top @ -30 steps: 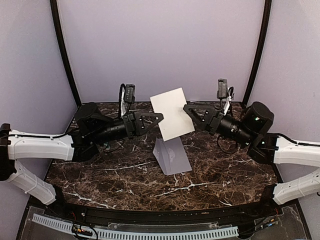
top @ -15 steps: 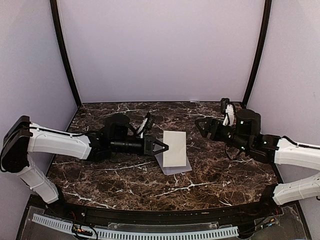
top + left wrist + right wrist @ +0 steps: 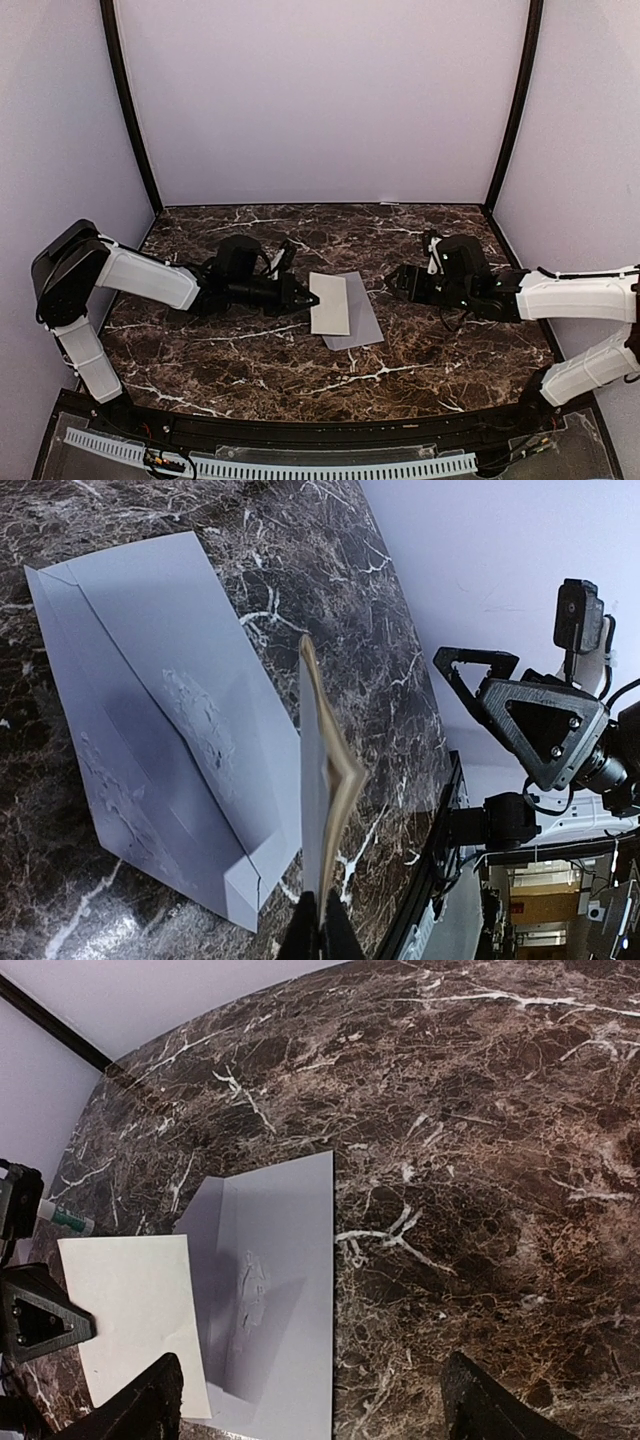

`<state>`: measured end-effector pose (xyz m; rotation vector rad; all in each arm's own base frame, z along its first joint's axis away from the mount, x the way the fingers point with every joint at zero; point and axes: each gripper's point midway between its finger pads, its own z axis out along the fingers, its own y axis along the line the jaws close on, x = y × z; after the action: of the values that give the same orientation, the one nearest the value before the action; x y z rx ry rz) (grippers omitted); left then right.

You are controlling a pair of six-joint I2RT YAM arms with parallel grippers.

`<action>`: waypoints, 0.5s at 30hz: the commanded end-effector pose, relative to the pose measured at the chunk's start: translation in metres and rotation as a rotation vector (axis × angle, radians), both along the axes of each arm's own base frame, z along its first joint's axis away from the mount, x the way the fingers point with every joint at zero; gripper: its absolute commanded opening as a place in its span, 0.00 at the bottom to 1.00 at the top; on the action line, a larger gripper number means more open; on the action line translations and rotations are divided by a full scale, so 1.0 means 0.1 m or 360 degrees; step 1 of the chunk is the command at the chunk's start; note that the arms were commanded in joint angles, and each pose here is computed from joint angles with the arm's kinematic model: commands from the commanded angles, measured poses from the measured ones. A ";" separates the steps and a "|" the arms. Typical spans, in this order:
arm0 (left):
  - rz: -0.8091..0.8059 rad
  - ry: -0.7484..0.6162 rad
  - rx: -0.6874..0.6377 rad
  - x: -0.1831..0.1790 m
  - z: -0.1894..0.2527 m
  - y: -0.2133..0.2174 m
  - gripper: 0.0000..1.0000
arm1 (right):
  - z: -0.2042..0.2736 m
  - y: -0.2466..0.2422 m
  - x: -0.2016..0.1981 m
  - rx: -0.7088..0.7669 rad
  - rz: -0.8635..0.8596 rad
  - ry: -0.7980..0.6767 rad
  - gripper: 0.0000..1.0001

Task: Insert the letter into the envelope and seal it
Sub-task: Place the letter in the envelope.

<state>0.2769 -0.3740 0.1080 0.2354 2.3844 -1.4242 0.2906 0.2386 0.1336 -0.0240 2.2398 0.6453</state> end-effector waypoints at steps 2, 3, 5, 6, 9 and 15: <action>0.0052 -0.0028 0.0055 0.01 -0.01 0.15 0.00 | 0.02 0.13 0.08 0.0026 0.0045 0.0019 0.86; 0.0060 -0.0016 0.0080 0.01 -0.04 0.18 0.00 | -0.01 0.14 0.08 0.0021 0.0052 0.0031 0.86; 0.0073 -0.0010 0.0135 0.02 -0.10 0.22 0.00 | -0.08 0.17 0.07 0.0018 0.0072 0.0067 0.85; 0.0084 -0.0019 0.0158 0.04 -0.12 0.24 0.00 | -0.11 0.18 0.06 0.0018 0.0079 0.0084 0.84; 0.0101 -0.0015 0.0183 0.07 -0.14 0.27 0.00 | -0.18 0.21 0.04 0.0017 0.0096 0.0117 0.83; 0.0149 -0.0040 0.0199 0.16 -0.13 0.30 0.00 | -0.30 0.29 0.04 0.0000 0.0164 0.0148 0.79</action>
<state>0.2847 -0.3482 0.0790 0.1646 2.4814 -1.2538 0.2878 0.2547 0.0967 -0.0776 2.3658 0.6625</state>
